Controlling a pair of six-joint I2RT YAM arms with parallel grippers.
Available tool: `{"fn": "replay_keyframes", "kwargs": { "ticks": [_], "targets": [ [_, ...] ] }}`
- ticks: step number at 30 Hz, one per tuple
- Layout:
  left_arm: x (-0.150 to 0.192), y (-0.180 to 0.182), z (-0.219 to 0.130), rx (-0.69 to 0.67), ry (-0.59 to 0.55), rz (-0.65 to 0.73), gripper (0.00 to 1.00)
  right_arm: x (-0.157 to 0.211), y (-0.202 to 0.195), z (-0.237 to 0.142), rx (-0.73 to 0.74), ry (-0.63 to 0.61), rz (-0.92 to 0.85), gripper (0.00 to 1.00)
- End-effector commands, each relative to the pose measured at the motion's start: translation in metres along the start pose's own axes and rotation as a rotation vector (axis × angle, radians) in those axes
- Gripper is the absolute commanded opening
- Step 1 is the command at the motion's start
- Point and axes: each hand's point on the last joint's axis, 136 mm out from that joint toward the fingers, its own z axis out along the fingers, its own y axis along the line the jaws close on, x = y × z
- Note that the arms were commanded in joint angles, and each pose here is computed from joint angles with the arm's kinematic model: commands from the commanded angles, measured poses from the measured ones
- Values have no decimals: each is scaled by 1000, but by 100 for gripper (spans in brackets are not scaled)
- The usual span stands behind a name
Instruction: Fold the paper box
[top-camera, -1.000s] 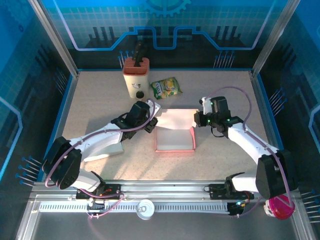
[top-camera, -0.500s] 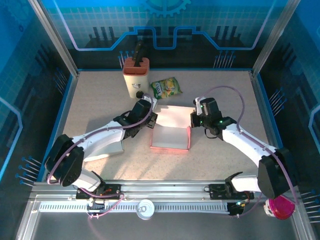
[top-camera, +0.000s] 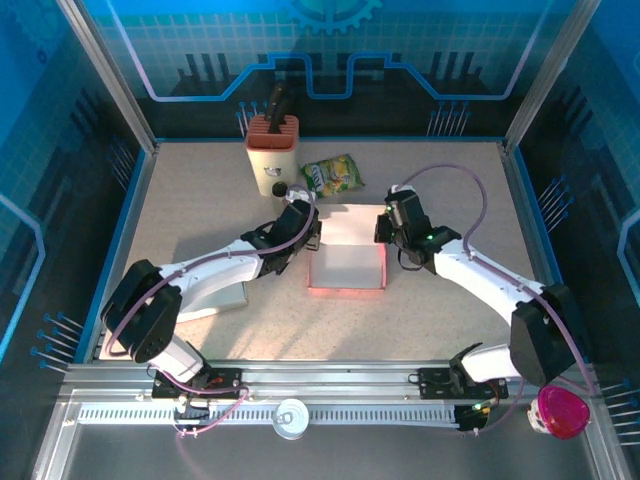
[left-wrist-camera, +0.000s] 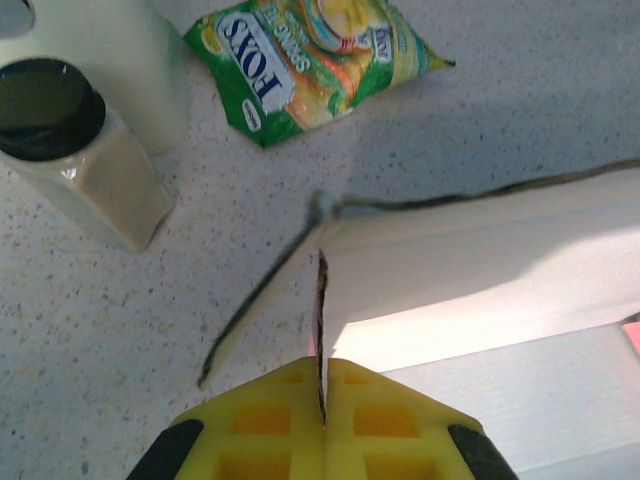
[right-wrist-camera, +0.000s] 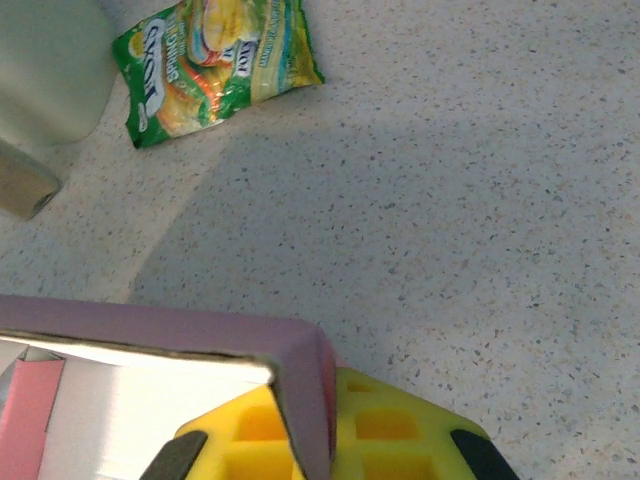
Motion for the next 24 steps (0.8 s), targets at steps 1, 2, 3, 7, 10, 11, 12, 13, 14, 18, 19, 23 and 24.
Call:
{"fn": "replay_keyframes", "kwargs": {
  "ticks": [1,2,3,7,10,11,12,13,14,18,19,23,24],
  "targets": [
    [-27,-24,5,92,-97,-13,0,-26,25,-1,-85,-88,80,0],
    [-28,-26,6,103,-107,-11,0,-26,26,1,-89,-96,87,0],
    [-30,-29,6,122,-124,-7,0,-26,26,2,-93,-110,96,0],
    [-25,-37,3,208,-216,15,0,-18,25,2,-143,-174,106,0],
    [-14,-35,-2,257,-279,15,0,-12,24,-4,-174,-217,97,0],
    [-11,-36,-3,271,-289,14,0,-11,24,-6,-178,-229,93,0],
    [-9,-36,-5,288,-300,15,0,-6,23,-6,-182,-234,81,0],
    [-6,-39,-7,314,-312,20,0,-7,25,-9,-194,-263,73,0],
    [-3,-40,-8,330,-319,25,0,-5,25,-10,-196,-275,63,0],
    [10,-42,-14,365,-355,36,0,6,31,-19,-217,-347,-2,0],
    [14,-42,-15,371,-365,40,0,10,32,-21,-216,-364,-22,0],
    [32,-44,-15,384,-368,58,0,27,29,-22,-192,-384,-66,0],
    [38,-45,-14,381,-363,62,0,32,25,-20,-180,-377,-63,0]
  ]
}}
